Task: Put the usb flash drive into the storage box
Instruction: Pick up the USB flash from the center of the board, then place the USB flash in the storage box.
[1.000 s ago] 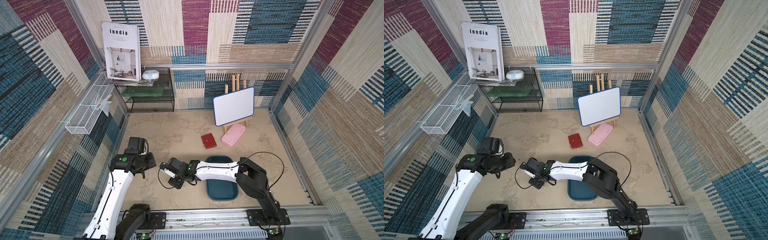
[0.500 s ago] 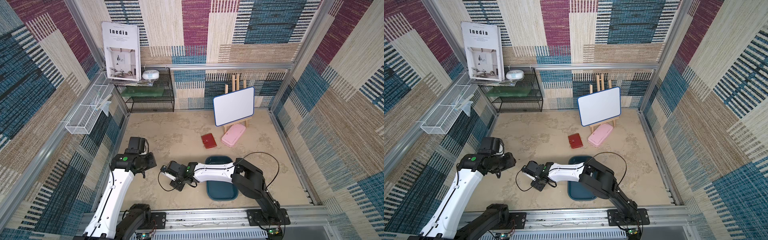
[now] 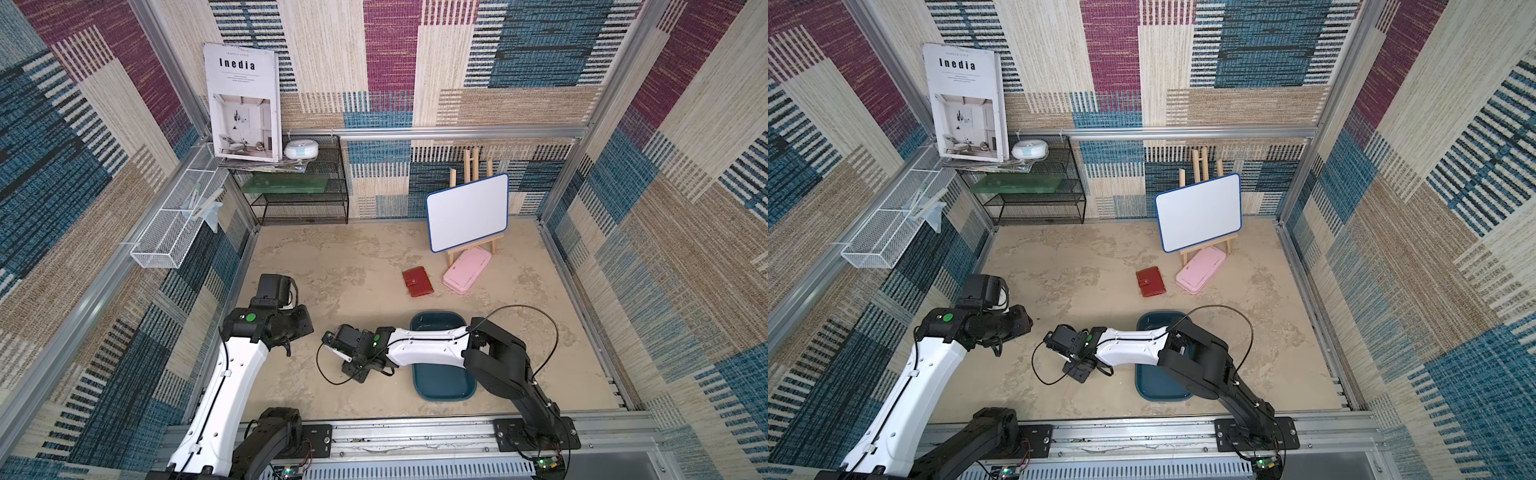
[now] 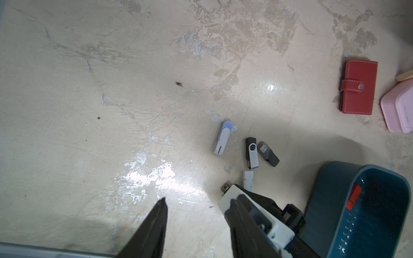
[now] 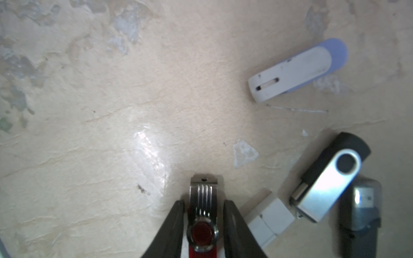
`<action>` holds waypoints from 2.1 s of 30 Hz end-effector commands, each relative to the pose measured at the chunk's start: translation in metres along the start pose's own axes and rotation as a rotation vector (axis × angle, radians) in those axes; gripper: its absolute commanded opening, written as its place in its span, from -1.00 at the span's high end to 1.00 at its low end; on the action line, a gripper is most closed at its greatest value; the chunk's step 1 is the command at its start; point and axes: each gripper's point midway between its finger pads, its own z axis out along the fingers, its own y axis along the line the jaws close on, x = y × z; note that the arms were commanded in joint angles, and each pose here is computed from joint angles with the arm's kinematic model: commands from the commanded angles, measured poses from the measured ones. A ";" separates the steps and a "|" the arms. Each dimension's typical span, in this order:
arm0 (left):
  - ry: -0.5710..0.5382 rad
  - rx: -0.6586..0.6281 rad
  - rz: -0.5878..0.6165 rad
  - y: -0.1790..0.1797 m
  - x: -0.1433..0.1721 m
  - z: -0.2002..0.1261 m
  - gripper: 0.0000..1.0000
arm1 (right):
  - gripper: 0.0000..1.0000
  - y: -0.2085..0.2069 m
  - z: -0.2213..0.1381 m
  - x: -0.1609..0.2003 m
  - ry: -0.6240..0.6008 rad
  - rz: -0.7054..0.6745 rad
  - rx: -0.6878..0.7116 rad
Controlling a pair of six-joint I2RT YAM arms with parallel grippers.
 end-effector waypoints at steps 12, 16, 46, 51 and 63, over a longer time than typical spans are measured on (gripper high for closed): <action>-0.006 0.011 0.004 -0.002 -0.001 -0.001 0.00 | 0.60 0.009 -0.041 -0.024 -0.091 0.054 -0.040; -0.006 0.011 0.003 -0.002 -0.001 -0.001 0.00 | 0.64 0.009 -0.071 -0.033 -0.157 0.085 -0.056; -0.006 0.024 0.002 -0.004 0.000 -0.001 -0.01 | 0.65 -0.147 -0.177 0.097 -0.332 0.783 0.206; -0.008 0.022 0.003 -0.004 0.000 -0.001 0.00 | 0.64 -0.145 -0.149 0.102 -0.278 0.831 0.195; -0.005 0.021 0.009 -0.005 0.001 0.000 -0.01 | 0.59 -0.147 -0.106 0.111 -0.206 0.915 0.216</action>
